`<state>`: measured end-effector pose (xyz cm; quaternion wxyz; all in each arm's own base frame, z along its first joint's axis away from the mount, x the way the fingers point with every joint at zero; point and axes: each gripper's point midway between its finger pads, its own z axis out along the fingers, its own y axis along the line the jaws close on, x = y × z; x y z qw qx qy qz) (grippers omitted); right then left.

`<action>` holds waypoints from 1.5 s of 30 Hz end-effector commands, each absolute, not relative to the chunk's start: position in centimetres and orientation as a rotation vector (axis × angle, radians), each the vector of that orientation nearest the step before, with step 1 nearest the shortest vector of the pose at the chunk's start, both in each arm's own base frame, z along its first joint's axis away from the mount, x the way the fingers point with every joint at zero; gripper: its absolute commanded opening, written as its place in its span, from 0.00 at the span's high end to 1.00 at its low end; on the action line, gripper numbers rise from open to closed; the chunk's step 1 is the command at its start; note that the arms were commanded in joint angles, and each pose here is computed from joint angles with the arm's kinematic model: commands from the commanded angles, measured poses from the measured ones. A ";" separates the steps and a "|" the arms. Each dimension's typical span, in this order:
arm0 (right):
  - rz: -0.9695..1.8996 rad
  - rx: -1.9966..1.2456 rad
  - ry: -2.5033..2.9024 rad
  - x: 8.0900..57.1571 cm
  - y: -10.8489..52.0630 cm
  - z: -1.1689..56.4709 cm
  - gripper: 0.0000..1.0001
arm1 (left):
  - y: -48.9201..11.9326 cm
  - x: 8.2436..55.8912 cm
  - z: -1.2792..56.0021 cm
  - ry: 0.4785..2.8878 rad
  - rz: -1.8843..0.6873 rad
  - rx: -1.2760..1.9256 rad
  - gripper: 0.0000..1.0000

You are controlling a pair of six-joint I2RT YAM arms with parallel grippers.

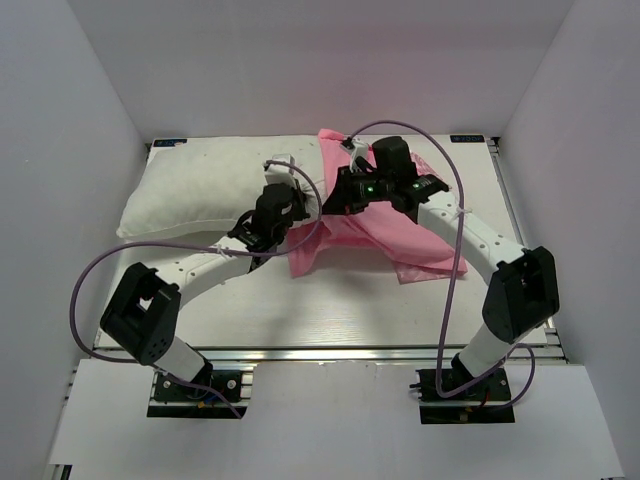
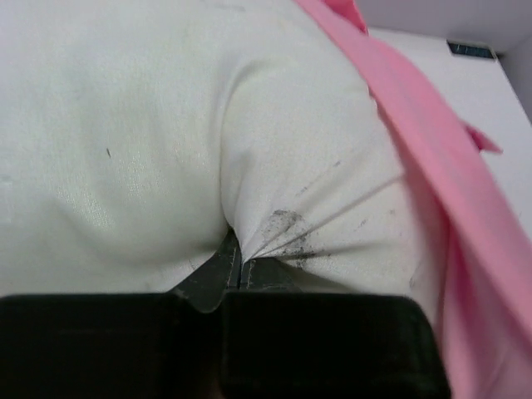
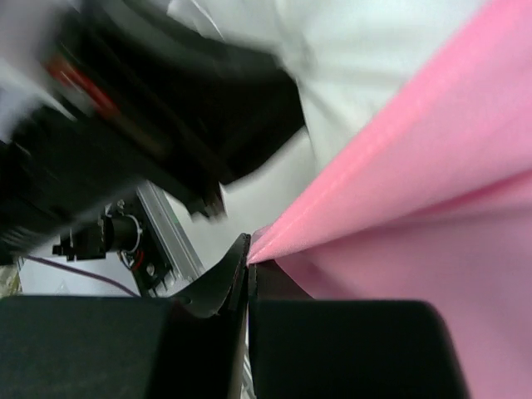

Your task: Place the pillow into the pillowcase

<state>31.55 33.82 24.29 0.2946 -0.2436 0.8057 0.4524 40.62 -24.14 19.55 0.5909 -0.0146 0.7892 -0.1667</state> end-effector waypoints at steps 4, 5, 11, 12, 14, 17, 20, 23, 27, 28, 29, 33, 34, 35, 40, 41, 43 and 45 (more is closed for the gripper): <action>1.307 -0.684 2.167 27.3 32.7 25.4 1.00 | -24.9 44.4 25.2 1.682 -0.424 -0.110 1.00; 1.314 -0.684 2.158 27.3 32.9 25.6 1.00 | -25.3 44.6 25.0 1.683 -0.439 -0.101 1.00; 1.356 -0.633 2.113 29.1 34.4 28.0 1.00 | -28.1 44.3 22.0 1.724 -0.519 -0.069 1.00; 1.363 -0.625 2.104 29.5 34.6 28.4 1.00 | -28.5 44.2 21.9 1.721 -0.529 -0.064 1.00; 1.374 -0.601 2.086 30.4 35.3 29.4 1.00 | -29.6 43.4 21.0 1.730 -0.566 -0.053 1.00; 1.353 -0.558 2.079 32.2 35.8 29.8 1.00 | -31.0 41.9 20.3 1.736 -0.644 -0.045 1.00; 1.327 -0.484 2.060 34.6 35.3 30.3 1.00 | -32.0 40.0 18.8 1.758 -0.703 -0.024 1.00; 1.309 -0.390 2.083 37.0 34.1 29.5 1.00 | -32.7 37.6 17.9 1.767 -0.779 0.010 1.00; 1.268 -0.293 2.117 40.4 32.2 27.7 1.00 | -35.9 33.8 18.5 1.749 -0.951 0.172 1.00; 1.258 -0.307 2.112 40.7 32.2 27.5 1.00 | -37.6 32.4 17.9 1.769 -1.024 0.266 1.00; 1.246 -0.326 2.136 40.6 32.1 26.8 1.00 | -37.8 32.1 17.1 1.825 -1.012 0.265 1.00; 1.175 -0.305 2.185 41.1 30.2 23.7 1.00 | -37.9 30.9 16.6 1.860 -1.004 0.362 1.00; 1.148 -0.315 2.177 41.4 29.7 23.6 1.00 | -37.6 30.9 16.8 1.854 -0.994 0.351 1.00; 1.119 -0.335 2.170 41.6 29.4 23.5 1.00 | -37.1 30.8 16.5 1.871 -0.968 0.348 1.00; 1.011 -0.411 2.251 41.3 27.4 19.8 1.00 | -34.2 31.2 17.6 1.944 -0.771 0.387 0.60; 1.011 -0.409 2.260 41.1 27.3 19.4 1.00 | -34.2 31.2 17.7 1.944 -0.770 0.387 0.60; 1.000 -0.443 2.264 40.4 27.0 19.1 1.00 | -31.7 31.5 19.0 1.960 -0.631 0.395 0.40; 0.983 -0.460 2.276 39.9 26.7 18.4 1.00 | -29.5 32.0 21.0 1.952 -0.514 0.411 0.32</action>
